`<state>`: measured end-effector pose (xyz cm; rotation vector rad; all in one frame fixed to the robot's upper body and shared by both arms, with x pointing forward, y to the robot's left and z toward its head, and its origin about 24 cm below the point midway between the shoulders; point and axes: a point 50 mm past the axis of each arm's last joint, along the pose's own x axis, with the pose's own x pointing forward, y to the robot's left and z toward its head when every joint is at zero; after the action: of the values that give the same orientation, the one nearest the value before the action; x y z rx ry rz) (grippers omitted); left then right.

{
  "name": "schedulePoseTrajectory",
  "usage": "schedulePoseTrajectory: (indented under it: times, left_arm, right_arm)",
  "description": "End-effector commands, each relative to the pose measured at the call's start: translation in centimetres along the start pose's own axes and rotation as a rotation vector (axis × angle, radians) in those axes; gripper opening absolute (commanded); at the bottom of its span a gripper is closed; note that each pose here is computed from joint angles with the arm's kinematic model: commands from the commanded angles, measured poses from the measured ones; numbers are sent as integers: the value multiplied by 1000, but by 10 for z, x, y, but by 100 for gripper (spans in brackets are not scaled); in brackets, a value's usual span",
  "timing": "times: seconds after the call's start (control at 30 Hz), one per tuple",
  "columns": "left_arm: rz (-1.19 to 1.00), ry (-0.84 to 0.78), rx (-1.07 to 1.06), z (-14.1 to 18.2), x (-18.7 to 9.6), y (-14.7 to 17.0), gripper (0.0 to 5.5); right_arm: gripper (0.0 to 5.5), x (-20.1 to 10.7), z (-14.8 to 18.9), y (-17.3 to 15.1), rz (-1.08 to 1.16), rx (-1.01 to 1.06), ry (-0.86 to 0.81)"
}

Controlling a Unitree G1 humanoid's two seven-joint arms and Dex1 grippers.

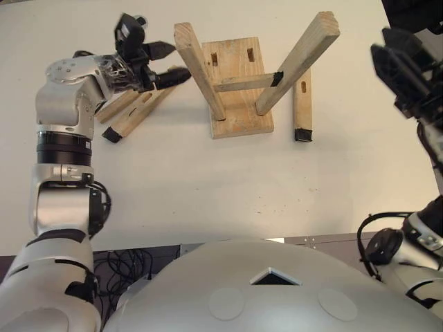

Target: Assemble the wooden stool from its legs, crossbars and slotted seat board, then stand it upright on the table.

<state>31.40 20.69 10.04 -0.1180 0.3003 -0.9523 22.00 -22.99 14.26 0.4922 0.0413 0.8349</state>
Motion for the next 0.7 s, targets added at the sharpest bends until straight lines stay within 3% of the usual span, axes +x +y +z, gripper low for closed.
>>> schedulePoseTrajectory:
  times: [0.03,0.17,0.27,0.33,0.4,0.6,0.7]
  left_arm:
    - [-58,-114,-159,-6,3,-17,395]
    - [-146,-177,-240,-12,25,-43,395]
    - [-355,-190,-260,-10,39,-83,395]
    - [-528,-158,-236,-13,52,-119,395]
    - [-588,-109,-225,-20,58,-136,395]
    - [-505,-65,-224,-27,63,-128,395]
    - [-409,-43,-218,-28,52,-105,395]
  right_arm:
    - [416,20,-36,2,0,66,72]
    - [416,34,-71,-12,-56,-62,241]
    - [416,32,-73,-31,-114,-242,335]
    - [416,31,-67,-39,-114,-305,341]
    - [416,41,-63,-44,-93,-315,304]
    - [416,104,-69,-53,12,-435,311]
    - [416,100,-64,-55,48,-488,347]
